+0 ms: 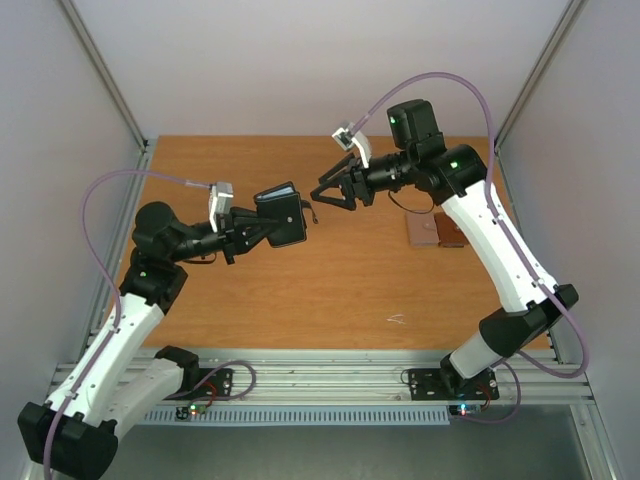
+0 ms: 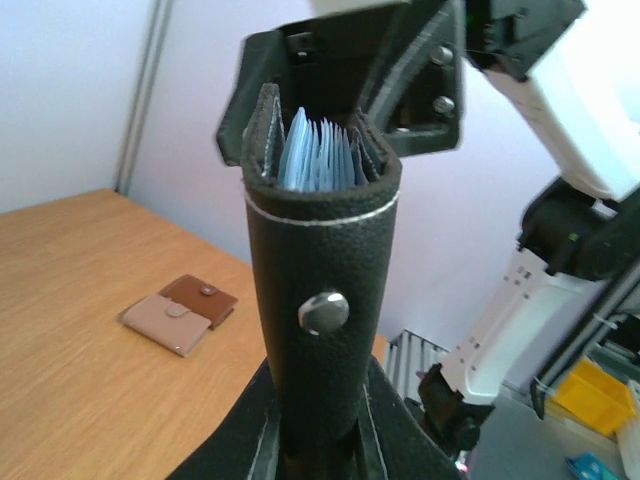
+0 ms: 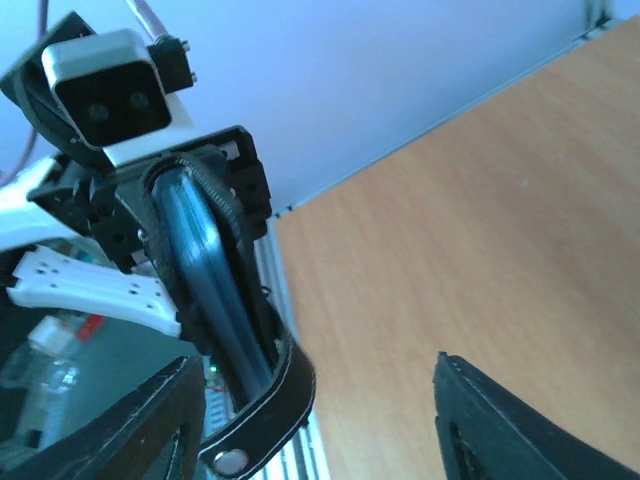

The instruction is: Take the credit cards out of the card holder

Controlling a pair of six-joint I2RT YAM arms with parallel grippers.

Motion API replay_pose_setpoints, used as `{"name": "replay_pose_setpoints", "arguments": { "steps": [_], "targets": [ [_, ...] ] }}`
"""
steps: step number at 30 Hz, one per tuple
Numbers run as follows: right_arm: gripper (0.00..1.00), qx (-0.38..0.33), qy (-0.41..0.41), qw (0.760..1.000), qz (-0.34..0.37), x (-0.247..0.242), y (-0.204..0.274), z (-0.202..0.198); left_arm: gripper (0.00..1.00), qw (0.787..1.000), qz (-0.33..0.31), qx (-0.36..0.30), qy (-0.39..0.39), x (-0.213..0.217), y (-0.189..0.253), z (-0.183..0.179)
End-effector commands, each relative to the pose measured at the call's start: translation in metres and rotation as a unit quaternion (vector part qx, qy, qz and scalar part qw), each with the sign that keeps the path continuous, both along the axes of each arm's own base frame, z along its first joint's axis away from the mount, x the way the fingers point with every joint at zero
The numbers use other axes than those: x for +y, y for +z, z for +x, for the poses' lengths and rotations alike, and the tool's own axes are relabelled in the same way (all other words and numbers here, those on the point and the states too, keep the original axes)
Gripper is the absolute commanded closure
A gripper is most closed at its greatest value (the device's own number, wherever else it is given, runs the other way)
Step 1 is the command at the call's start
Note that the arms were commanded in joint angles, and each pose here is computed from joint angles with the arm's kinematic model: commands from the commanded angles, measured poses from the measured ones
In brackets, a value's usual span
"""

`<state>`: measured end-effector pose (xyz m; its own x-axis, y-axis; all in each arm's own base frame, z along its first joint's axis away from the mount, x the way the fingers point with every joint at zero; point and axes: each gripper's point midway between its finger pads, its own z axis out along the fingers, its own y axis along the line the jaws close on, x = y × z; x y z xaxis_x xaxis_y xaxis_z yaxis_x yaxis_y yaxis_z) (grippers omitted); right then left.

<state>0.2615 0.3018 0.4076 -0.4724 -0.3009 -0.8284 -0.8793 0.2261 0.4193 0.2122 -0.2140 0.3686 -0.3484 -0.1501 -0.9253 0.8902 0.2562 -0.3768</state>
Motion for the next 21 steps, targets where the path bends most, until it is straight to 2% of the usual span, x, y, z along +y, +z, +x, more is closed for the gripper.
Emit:
{"name": "replay_pose_setpoints", "arguments": {
  "steps": [1, 4, 8, 11, 13, 16, 19, 21],
  "targets": [
    [0.41, -0.011, 0.066, 0.997, 0.037, 0.008, 0.017, -0.014, 1.0, 0.994, -0.001, -0.094, -0.061, -0.005, 0.03, -0.023],
    [0.46, 0.001, 0.097, 0.994, 0.044, 0.01, 0.016, -0.025, 1.0, 0.994, 0.0, -0.093, -0.061, -0.005, 0.03, -0.022],
    [0.55, 0.011, 0.1, 0.994, 0.031, 0.011, 0.006, -0.026, 1.0, 0.994, 0.001, -0.088, -0.061, -0.005, 0.03, -0.02],
    [0.54, 0.025, 0.125, 0.991, 0.043, 0.016, 0.006, -0.033, 1.0, 0.995, 0.005, -0.085, -0.058, -0.005, 0.026, -0.018],
    [0.5, 0.044, 0.147, 0.987, 0.052, 0.017, 0.006, -0.04, 1.0, 0.995, 0.004, -0.082, -0.055, -0.005, 0.026, -0.018],
    [0.49, 0.046, 0.137, 0.989, 0.023, 0.023, -0.005, -0.038, 1.0, 0.995, 0.005, -0.084, -0.055, -0.005, 0.026, -0.018],
    [0.59, 0.039, 0.131, 0.991, 0.01, 0.029, -0.01, -0.033, 1.0, 0.995, 0.005, -0.085, -0.057, -0.006, 0.025, -0.017],
    [0.62, 0.042, 0.141, 0.989, 0.019, 0.031, -0.006, -0.034, 1.0, 0.995, 0.005, -0.085, -0.057, -0.006, 0.026, -0.017]
  ]
}}
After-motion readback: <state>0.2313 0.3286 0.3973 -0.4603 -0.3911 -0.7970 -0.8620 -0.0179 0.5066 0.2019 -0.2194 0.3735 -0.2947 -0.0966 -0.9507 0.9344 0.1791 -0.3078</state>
